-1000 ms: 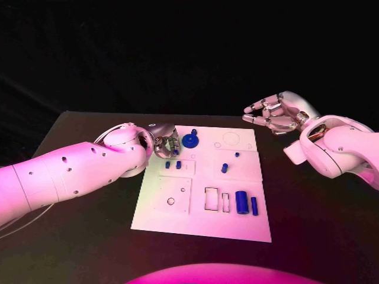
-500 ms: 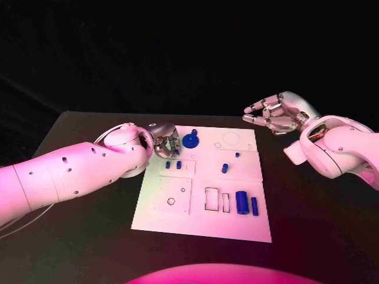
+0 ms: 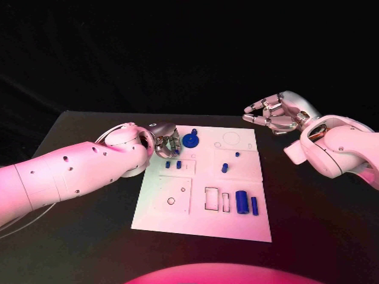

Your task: Assemble the parts on the task board

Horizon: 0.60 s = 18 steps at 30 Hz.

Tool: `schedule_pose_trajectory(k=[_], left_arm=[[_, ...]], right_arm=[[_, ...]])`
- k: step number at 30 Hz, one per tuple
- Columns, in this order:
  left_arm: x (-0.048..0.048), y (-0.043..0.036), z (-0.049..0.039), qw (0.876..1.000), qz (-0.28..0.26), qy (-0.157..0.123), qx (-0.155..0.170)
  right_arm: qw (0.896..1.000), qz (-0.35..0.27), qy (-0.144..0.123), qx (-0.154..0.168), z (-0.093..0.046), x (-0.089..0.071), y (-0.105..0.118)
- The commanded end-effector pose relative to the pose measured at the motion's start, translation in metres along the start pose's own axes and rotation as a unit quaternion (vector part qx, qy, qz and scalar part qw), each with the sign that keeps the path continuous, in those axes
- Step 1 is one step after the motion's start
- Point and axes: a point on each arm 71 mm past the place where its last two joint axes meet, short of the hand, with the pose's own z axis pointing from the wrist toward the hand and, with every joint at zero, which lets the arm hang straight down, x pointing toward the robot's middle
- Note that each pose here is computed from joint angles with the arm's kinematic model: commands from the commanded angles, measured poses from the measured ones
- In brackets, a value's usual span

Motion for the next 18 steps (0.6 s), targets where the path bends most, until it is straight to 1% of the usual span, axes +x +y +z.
schedule_pose_trajectory(k=[1, 18], left_arm=[[0.0029, -0.0007, 0.0006, 1.000, -0.002, 0.014, -0.003], [0.0041, -0.0024, 0.0013, 1.000, -0.003, 0.016, 0.002]], right_arm=[[1.000, -0.003, 0.002, -0.007, -0.0002, 0.0007, 0.0009], [1.000, -0.003, 0.002, -0.007, -0.0002, 0.0006, 0.0008]])
